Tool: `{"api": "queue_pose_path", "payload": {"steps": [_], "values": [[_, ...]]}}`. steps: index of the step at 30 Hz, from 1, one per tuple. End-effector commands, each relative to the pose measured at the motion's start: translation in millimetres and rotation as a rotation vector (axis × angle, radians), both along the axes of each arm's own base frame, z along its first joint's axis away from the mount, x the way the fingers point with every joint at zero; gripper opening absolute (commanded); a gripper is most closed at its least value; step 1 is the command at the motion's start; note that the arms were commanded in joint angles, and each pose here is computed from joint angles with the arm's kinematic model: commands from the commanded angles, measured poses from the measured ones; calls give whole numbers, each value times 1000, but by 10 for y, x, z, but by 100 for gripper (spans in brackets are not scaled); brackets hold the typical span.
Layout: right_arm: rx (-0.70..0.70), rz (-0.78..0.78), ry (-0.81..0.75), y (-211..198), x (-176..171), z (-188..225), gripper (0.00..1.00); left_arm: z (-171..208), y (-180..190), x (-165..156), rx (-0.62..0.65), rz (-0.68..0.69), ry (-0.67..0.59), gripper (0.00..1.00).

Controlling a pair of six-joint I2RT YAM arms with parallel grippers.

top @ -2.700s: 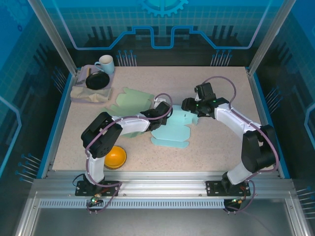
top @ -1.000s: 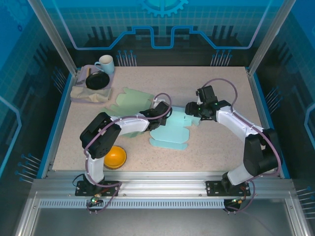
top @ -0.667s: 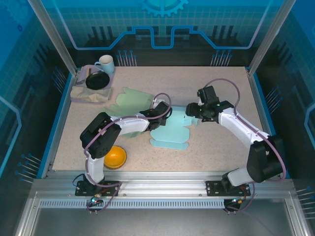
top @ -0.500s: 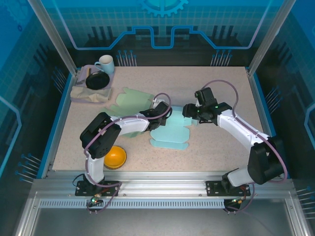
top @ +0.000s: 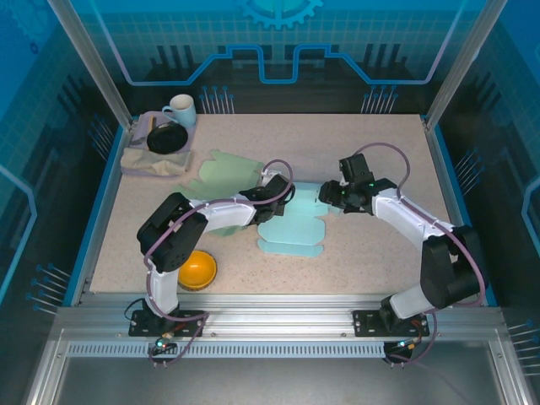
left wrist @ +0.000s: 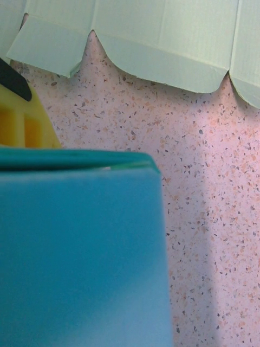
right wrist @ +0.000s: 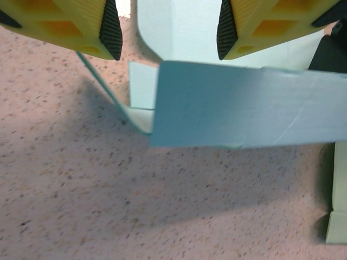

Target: Fold the paper box

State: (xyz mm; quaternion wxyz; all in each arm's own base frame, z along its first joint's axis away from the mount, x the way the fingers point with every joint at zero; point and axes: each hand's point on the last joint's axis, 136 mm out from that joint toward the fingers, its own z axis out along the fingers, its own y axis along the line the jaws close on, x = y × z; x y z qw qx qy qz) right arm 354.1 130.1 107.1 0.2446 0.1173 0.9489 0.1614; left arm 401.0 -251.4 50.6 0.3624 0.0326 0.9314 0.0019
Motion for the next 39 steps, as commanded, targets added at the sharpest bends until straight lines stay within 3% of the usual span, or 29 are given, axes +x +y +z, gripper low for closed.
{"api": "queue_pose_path", "payload": {"steps": [1,12,19,35,39], "values": [[21,-23,-24,-97,84,-33,51,90,-3,19,-22,3,-8,0],[264,27,-186,126,401,186,51,31,-37,6,-30,-9,9,0],[415,-23,-208,30,414,118,51,0,-38,1,-30,-5,16,0],[376,-64,-172,-76,493,-59,51,-14,-63,4,-41,-4,26,0],[425,-71,-219,-104,543,18,51,-9,-54,6,-34,-4,25,0]]}}
